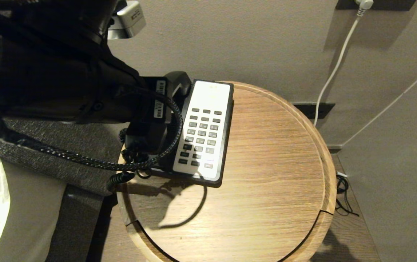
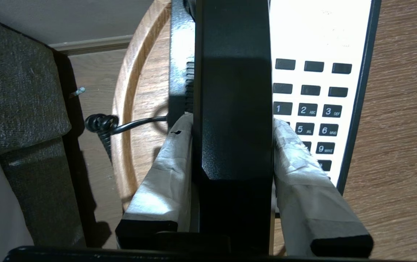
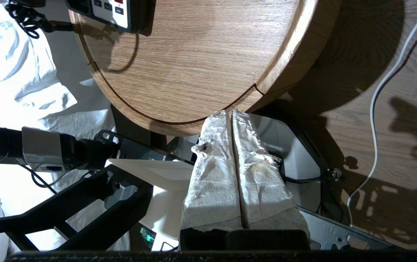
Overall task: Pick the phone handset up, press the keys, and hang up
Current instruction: Put the handset back
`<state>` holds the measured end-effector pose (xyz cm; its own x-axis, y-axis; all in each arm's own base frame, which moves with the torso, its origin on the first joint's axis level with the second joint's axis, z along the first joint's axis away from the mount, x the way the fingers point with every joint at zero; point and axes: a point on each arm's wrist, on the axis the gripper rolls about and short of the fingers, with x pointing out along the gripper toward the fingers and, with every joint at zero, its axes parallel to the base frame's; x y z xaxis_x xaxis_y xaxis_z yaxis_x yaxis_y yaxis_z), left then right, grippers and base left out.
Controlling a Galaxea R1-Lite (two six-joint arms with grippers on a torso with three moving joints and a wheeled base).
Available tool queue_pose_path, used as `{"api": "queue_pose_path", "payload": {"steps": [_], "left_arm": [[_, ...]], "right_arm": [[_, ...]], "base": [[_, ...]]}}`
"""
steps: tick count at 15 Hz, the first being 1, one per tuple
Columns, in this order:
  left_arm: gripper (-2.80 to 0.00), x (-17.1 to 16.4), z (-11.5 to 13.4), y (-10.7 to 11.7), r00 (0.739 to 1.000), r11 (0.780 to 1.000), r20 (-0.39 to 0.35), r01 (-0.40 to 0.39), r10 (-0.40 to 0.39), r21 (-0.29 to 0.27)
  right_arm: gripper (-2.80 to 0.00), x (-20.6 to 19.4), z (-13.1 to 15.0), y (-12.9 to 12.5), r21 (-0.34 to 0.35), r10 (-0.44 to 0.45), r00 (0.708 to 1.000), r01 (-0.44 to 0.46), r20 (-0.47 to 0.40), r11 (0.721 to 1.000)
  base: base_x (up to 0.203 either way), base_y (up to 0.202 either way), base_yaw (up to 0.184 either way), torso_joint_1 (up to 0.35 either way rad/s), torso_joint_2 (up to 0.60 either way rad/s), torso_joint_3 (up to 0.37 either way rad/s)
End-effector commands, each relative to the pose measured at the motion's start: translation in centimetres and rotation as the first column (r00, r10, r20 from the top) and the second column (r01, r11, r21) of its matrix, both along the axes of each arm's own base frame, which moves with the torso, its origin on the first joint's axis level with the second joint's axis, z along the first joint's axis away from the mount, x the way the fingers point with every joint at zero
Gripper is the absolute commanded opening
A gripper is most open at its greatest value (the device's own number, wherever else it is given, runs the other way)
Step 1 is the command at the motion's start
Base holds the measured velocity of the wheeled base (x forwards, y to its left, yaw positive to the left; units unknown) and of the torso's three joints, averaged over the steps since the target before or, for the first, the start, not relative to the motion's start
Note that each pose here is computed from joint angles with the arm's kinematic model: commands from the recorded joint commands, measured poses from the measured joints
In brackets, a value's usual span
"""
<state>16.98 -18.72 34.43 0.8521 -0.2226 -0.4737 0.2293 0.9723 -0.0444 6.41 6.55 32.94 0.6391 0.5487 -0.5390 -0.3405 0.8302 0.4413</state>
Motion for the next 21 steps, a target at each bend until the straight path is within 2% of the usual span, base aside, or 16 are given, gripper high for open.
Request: {"api": "queue_pose_path", "payload": {"steps": [1,6,16,21], "left_arm": [[-2.80,0.3,-0.5,-0.3,1.000,1.000,-0.012,-0.003,0.003,0.014],[-2.80,0.3,-1.8,-0.3,0.999,1.000,-0.038,-0.013,0.014,0.028],[-2.80,0.3,-2.4,-0.2,0.999,0.999,-0.045,-0.015,0.017,0.034],[-2.80,0.0,-3.3,0.3,0.998,0.996,-0.061,-0.006,0.012,0.084]], "right_arm": [[-2.80,0.0,0.0,0.0,-0.001,-0.002,1.000,0.002,-0.006,1.000],[-2.80,0.1,0.0,0.1,0.001,-0.001,1.000,0.001,-0.003,1.000],[-2.80,0.2,0.0,0.2,0.000,0.000,1.000,0.000,-0.005,1.000],[-2.80,0.2,0.0,0.2,0.000,0.001,1.000,-0.001,-0.003,1.000]], "base": [[0.000,0.000,0.000,0.000,0.00,0.000],[0.000,0.000,0.000,0.000,0.00,0.000],[0.000,0.000,0.000,0.000,0.00,0.000],[0.000,0.000,0.000,0.000,0.00,0.000]]}}
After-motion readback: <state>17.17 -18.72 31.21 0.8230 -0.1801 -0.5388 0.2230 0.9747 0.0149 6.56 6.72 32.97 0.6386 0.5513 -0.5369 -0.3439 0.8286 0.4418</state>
